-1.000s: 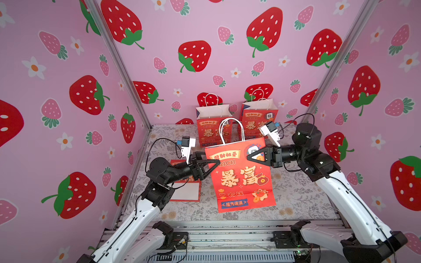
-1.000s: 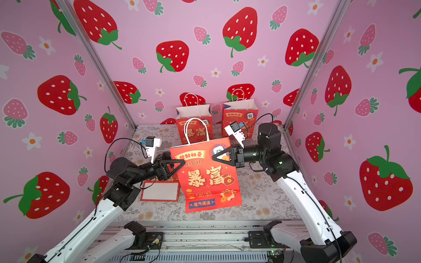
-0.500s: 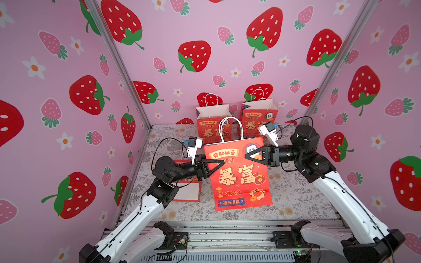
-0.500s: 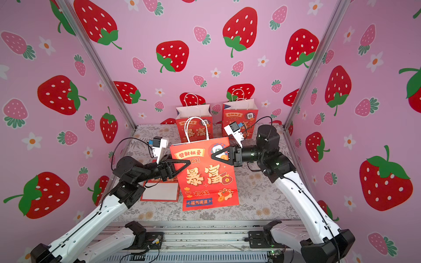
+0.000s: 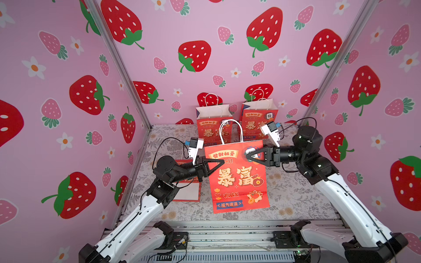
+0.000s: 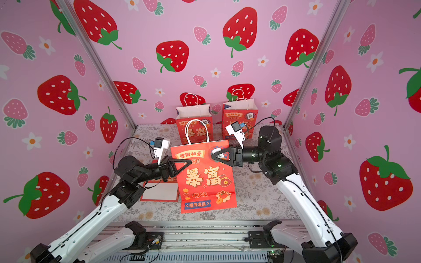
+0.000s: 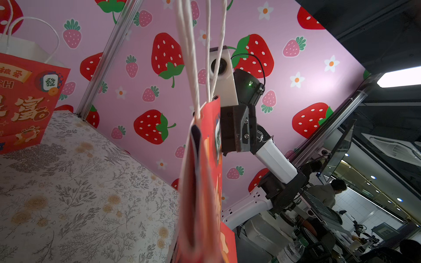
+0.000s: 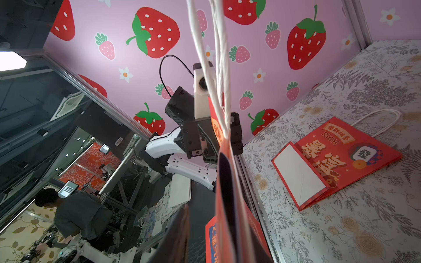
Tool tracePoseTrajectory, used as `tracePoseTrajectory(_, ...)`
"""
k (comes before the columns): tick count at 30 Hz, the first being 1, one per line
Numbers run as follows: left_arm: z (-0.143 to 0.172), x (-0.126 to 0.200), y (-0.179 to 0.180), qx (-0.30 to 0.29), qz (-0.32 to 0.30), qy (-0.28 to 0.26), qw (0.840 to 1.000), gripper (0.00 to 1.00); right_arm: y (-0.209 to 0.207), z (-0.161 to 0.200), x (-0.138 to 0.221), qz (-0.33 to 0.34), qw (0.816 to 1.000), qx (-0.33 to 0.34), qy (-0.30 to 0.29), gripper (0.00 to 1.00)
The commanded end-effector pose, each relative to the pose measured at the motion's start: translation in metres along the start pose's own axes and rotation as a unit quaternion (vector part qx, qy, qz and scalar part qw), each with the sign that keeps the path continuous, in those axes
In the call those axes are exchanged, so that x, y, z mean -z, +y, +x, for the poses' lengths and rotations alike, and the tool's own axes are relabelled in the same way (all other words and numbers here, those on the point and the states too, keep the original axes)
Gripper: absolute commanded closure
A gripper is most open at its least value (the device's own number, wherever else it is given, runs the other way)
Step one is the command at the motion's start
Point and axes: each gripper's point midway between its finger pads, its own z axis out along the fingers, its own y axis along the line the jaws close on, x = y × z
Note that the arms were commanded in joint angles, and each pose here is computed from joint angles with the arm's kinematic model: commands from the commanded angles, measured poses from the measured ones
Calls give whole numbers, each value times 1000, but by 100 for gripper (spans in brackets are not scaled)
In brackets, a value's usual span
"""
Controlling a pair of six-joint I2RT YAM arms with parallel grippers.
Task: Put away the paper bag
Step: Press the paper bag.
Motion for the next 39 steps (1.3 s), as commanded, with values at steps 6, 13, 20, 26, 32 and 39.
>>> tracePoseTrajectory(6,-15,2,-12,-24,9,-13,1000,100,16,-15,8,-1,999,34,-2,88)
tracePoseTrajectory(13,-12,2,-14,-18,25,0,1000,83,10,-24,15,25,999,30,-25,100)
tracePoseTrajectory(20,1,0,-22,-14,54,32,998,56,18,-35,23,35,997,45,-47,100)
tracePoseTrajectory(26,-8,2,-29,-18,38,39,998,84,12,-43,27,39,995,44,-77,100)
tracePoseTrajectory(32,-40,0,-31,23,10,10,1000,100,11,-33,20,-5,998,15,-54,60)
tracePoseTrajectory(39,-60,-9,-18,86,-11,0,996,100,21,-24,25,-11,998,-11,-58,40)
